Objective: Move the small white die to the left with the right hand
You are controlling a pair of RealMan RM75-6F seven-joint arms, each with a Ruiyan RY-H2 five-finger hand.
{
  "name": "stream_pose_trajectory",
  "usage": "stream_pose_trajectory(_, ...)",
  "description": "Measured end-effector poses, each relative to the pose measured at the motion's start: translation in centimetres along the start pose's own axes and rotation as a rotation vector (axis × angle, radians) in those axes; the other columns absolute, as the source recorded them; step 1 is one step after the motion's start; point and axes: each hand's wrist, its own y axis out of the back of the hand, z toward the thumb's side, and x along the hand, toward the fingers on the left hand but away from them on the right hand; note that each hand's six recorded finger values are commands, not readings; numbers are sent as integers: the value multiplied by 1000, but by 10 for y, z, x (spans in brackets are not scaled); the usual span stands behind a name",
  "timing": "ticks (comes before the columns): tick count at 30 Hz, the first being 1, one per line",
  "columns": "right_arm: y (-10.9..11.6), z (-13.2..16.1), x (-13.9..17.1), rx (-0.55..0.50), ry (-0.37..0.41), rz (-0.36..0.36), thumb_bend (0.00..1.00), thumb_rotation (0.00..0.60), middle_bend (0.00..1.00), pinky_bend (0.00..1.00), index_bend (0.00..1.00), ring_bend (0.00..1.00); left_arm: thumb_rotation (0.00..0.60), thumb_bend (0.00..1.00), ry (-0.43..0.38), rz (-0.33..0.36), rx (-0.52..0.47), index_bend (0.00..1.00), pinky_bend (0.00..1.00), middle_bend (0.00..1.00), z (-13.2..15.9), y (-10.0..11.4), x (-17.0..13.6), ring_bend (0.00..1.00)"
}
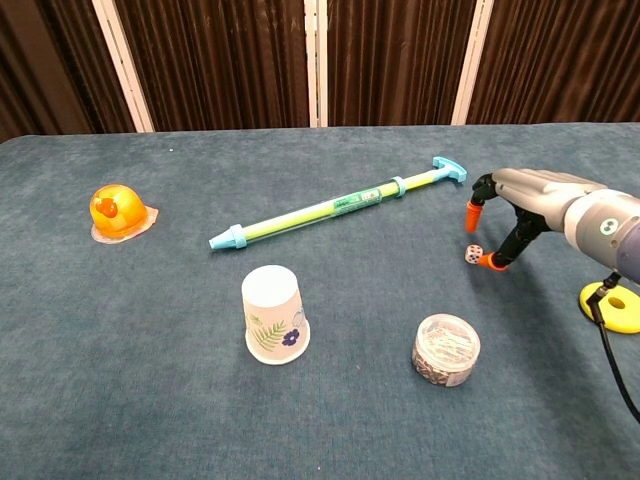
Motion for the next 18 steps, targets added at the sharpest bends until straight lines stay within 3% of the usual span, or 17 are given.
stream_pose_trajectory(18, -14, -9, -13, -31, -45, 32, 227, 600, 114, 0, 476, 0, 600, 60, -9, 10, -2, 0, 0, 0, 2, 1, 0, 0)
